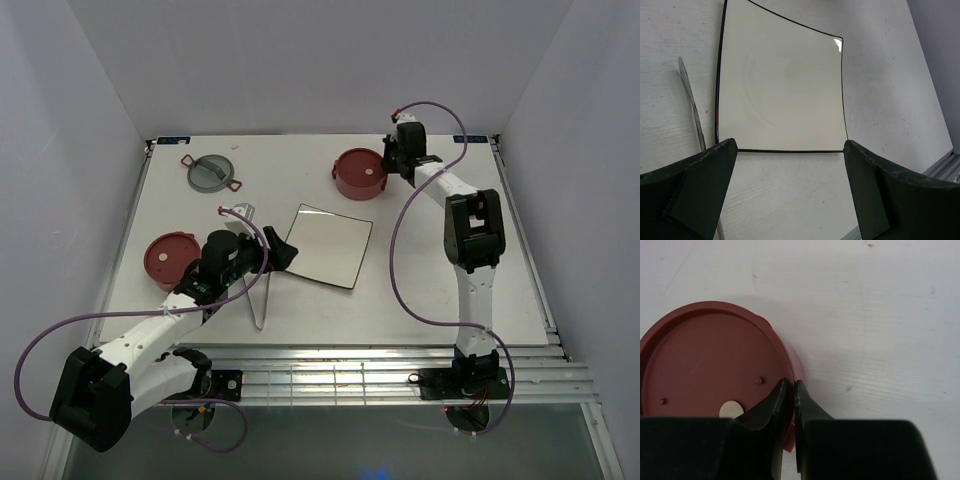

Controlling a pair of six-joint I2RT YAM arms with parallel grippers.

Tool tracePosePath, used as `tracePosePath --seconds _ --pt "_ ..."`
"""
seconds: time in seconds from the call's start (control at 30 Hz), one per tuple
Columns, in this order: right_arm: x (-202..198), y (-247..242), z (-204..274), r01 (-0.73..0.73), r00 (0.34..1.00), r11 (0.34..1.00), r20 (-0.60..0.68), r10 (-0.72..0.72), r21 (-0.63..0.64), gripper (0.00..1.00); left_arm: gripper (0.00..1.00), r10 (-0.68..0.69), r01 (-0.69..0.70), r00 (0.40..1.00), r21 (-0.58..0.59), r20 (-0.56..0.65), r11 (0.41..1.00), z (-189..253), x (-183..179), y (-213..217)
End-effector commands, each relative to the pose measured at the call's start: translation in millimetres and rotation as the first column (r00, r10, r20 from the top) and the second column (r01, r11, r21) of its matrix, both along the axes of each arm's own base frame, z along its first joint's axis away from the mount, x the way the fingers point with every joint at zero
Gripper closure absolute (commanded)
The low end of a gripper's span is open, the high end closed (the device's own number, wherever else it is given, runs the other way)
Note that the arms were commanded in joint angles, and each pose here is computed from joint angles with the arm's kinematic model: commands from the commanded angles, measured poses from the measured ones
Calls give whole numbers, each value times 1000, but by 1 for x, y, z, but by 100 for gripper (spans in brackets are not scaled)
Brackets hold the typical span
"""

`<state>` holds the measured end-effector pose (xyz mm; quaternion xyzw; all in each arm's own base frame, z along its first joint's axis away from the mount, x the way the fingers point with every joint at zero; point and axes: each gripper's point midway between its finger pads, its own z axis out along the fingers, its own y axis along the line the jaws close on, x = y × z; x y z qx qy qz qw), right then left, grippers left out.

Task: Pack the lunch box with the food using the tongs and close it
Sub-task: Move the packing box to the center of the board.

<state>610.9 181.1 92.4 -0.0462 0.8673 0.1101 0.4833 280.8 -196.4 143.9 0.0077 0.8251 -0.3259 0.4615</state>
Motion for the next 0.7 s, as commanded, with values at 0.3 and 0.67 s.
tracePosePath --seconds 0.3,0.67 --pt "-112 -127 11 61 988 984 -133 -84 -167 92 2 -33 35 996 -33 79 999 25 -7 -7" --pt "-235 -164 -5 -76 986 938 -166 20 -337 92 2 -81 91 990 -81 114 993 38 -21 -18"
